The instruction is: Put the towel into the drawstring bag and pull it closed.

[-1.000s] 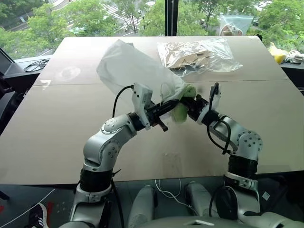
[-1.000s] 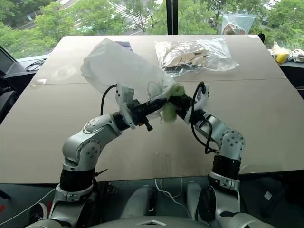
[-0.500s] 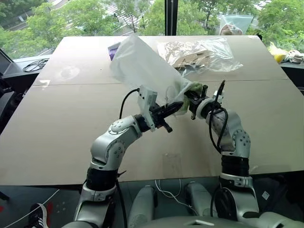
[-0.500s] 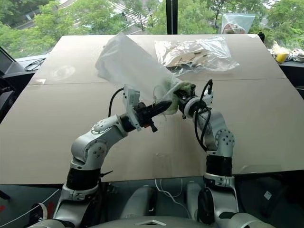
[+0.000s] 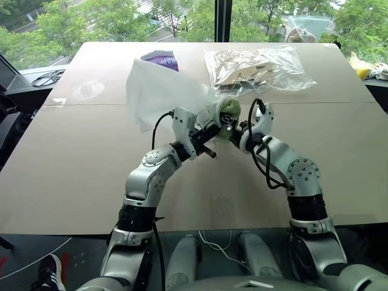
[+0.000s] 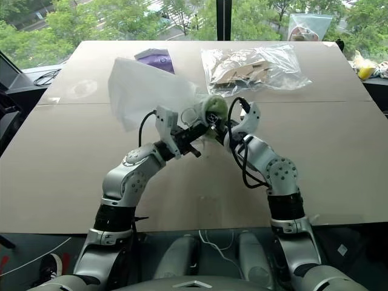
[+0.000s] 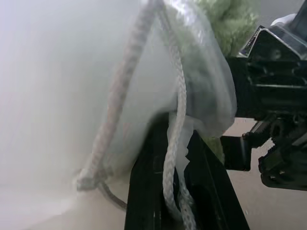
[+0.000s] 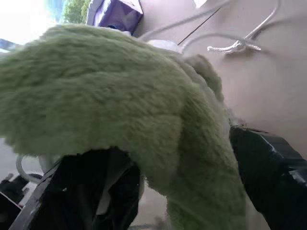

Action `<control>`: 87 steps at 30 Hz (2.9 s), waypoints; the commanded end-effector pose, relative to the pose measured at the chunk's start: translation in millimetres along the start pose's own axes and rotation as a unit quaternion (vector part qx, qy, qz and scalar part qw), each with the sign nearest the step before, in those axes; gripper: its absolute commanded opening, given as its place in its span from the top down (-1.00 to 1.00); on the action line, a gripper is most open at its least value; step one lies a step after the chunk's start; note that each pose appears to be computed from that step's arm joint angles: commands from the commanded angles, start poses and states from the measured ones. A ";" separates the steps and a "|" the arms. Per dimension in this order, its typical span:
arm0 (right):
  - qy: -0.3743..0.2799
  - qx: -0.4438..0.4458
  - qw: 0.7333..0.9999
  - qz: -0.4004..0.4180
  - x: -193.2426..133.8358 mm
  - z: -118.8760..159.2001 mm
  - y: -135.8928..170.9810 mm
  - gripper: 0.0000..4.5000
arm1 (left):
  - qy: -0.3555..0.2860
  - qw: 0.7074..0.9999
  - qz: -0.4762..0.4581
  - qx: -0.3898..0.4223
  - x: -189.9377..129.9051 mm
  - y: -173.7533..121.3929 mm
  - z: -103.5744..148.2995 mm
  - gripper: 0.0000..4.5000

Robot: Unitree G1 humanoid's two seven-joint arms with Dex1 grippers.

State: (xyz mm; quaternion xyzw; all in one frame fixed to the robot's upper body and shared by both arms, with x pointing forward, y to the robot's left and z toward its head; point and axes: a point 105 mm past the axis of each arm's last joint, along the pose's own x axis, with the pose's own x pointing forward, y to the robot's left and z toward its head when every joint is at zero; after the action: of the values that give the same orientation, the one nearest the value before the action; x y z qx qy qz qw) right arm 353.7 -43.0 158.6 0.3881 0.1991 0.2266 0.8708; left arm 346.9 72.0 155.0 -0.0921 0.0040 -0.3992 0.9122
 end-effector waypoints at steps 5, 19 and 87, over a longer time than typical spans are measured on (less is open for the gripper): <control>0.002 -0.290 0.956 0.036 -22.9 15.8 -9.9 -0.87 | -0.029 0.999 -0.042 -0.018 -14.3 -13.0 15.2 1.00; 0.002 -0.690 0.703 0.172 -28.5 41.9 5.4 -0.94 | -0.009 0.999 -0.026 -0.028 -23.2 3.5 14.2 1.00; -0.129 0.066 0.988 -0.046 -3.8 39.0 32.9 -0.64 | -0.042 0.998 -0.038 -0.001 25.7 -8.0 35.9 1.00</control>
State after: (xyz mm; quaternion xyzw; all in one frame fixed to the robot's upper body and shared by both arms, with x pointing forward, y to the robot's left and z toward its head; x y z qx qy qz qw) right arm 373.0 -60.6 198.4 0.5287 0.1289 0.0654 0.8364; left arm 360.0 55.2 180.8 -0.1185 -0.0118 -0.4315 0.8942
